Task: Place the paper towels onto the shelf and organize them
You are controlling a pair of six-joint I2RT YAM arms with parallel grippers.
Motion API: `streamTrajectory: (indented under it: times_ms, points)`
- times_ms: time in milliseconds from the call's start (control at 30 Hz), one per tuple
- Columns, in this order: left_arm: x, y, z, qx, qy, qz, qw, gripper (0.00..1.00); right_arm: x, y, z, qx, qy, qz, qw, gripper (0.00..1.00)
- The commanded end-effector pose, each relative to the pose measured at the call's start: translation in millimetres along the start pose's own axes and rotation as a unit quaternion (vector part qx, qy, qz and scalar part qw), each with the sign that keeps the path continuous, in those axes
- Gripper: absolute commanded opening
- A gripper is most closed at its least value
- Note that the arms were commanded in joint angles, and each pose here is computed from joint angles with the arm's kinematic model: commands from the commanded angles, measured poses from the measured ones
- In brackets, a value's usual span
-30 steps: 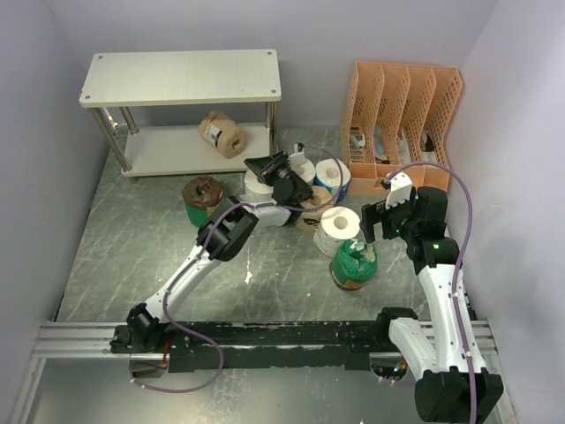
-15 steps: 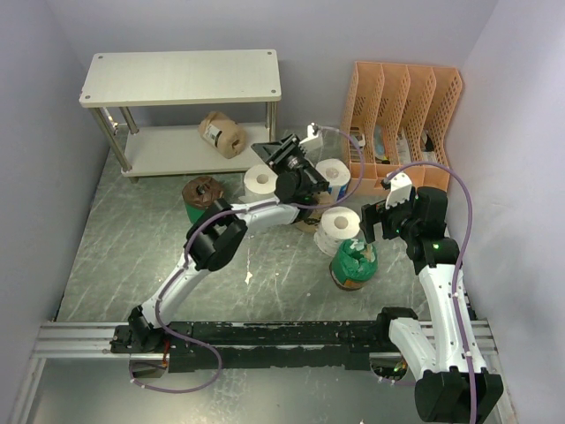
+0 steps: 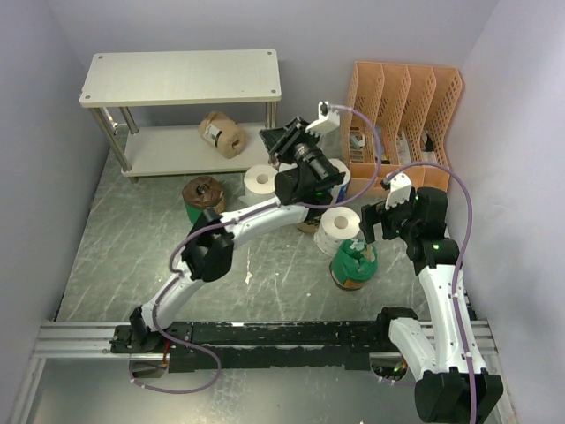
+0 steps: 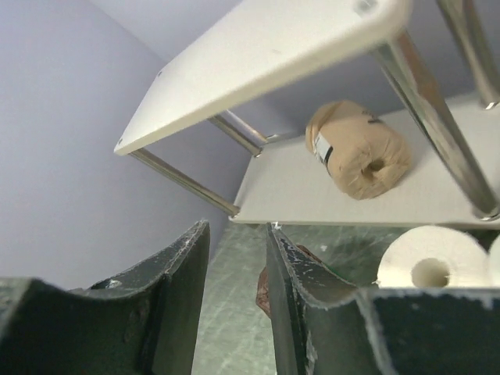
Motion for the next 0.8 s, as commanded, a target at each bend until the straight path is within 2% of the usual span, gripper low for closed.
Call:
streamTrajectory:
  times_ms: [0,167,267,300,333,400,433,467,500,533,600,667,700,733,767]
  points:
    - [-20.8,141.6,43.1,-0.225,0.038,-0.059,0.972,0.47,-1.9,0.1,1.3,-0.01,-0.013,0.0,1.0,1.0]
    - [-40.7,226.0,58.0,-0.281,0.017,-0.094,0.955,0.56,-1.9,2.3,1.4,-0.012,-0.015,0.007,1.0,1.0]
    - [-93.1,252.5,79.5,-0.242,-0.069,-0.154,0.956,0.62,-2.0,3.2,1.3,-0.013,-0.016,0.011,1.0,1.0]
    - [-127.8,257.3,91.4,-0.221,-0.118,-0.207,0.946,0.62,-1.8,3.2,1.4,-0.013,-0.016,0.011,1.0,1.0]
    - [-144.0,259.4,104.2,-0.211,-0.157,-0.243,0.934,0.62,-1.8,3.1,1.4,-0.013,-0.015,0.011,1.0,1.0]
    - [-179.5,267.7,129.1,-0.198,-0.233,-0.382,0.872,0.61,-1.9,3.8,1.5,-0.014,-0.017,0.013,1.0,1.0]
    - [-171.4,279.2,139.9,-0.215,-0.246,-0.428,0.843,0.59,-1.7,3.8,1.4,-0.014,-0.017,0.014,1.0,1.0]
    - [-147.9,284.8,148.2,-0.248,-0.243,-0.432,0.832,0.59,-1.5,3.5,1.1,-0.013,-0.016,0.012,1.0,1.0]
    - [-121.5,292.4,152.0,-0.28,-0.238,-0.409,0.835,0.6,-1.4,2.9,1.1,-0.013,-0.014,0.011,1.0,1.0]
    - [-104.2,289.5,150.9,-0.281,-0.24,-0.392,0.842,0.61,-1.4,2.7,0.9,-0.012,-0.014,0.009,1.0,1.0]
    - [-83.2,241.7,138.1,-0.216,-0.217,-0.415,0.857,0.63,-1.9,1.8,0.9,-0.013,-0.015,0.006,1.0,1.0]
    - [-49.3,179.5,121.3,-0.179,-0.143,-0.462,0.857,0.6,-1.6,1.9,0.5,-0.012,-0.015,0.006,1.0,1.0]
    - [-28.6,145.7,106.9,-0.176,-0.094,-0.492,0.848,0.57,-1.4,1.9,0.3,-0.013,-0.014,0.007,1.0,1.0]
    - [-10.1,114.2,88.3,-0.176,-0.046,-0.541,0.821,0.55,-1.0,2.1,0.2,-0.013,-0.014,0.008,1.0,1.0]
    - [13.9,94.9,69.5,-0.196,-0.002,-0.595,0.779,0.53,-0.6,2.1,-0.3,-0.013,-0.012,0.009,1.0,1.0]
Point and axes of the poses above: each gripper's point midway between its finger pads, its own x axis out along the fingers, its own y axis along the line the jaws close on, z = x × y, the point moved 5 cm from there along -x, back along the fingers, and after that the axes turned 13 degrees about -x, right-handed, at the moved point
